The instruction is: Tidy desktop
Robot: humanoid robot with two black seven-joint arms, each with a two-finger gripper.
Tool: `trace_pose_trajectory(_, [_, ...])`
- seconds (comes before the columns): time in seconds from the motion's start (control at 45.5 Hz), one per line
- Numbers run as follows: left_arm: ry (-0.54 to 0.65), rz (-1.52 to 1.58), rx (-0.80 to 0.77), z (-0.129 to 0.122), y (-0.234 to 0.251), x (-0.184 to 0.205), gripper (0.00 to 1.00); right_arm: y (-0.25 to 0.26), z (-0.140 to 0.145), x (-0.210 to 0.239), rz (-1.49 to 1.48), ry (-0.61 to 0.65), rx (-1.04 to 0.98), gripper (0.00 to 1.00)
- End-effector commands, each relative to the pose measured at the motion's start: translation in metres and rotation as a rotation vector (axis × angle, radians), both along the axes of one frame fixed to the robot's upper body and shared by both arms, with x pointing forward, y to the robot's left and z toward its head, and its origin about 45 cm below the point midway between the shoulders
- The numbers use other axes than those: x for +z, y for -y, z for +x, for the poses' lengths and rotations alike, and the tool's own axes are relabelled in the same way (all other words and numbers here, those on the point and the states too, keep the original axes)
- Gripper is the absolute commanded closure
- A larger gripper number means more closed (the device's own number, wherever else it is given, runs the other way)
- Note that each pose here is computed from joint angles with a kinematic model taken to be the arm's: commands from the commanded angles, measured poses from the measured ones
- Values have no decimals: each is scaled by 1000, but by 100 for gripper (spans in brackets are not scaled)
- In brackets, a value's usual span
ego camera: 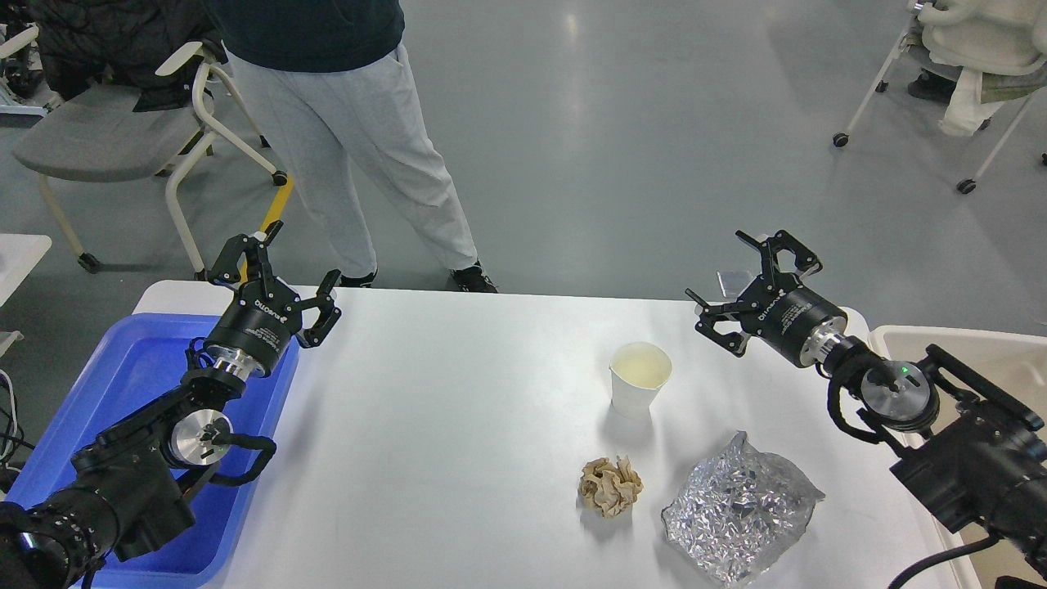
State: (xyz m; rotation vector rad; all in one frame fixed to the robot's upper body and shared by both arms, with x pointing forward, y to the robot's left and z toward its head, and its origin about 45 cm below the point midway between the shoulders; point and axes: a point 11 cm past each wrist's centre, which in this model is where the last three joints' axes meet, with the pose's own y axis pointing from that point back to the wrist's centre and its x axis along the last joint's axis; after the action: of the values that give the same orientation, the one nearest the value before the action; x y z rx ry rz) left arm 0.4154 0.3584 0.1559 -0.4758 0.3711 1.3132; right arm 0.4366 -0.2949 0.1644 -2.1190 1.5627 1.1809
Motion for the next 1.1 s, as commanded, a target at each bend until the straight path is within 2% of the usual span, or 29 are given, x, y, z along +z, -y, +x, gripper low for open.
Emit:
trace_pose_trajectory(0.0, [0,0,1,0,0,0,0,-1,1,1,-6,2,4,0])
trace_pose_trajectory(0.264, [0,0,-1,0,0,0,0,3,-1,3,-29,8,11,0])
trace_pose_trajectory(0.571, [0,0,-1,0,0,0,0,6,-12,40,-86,84,93,0])
trace_pose_trajectory(0.879, [0,0,-1,0,0,0,0,5,-49,43,-420,106,269,0])
trace_pose_trajectory(1.077, [2,1,-2,0,0,1,0,-3,-57,30,-607,117,354,0])
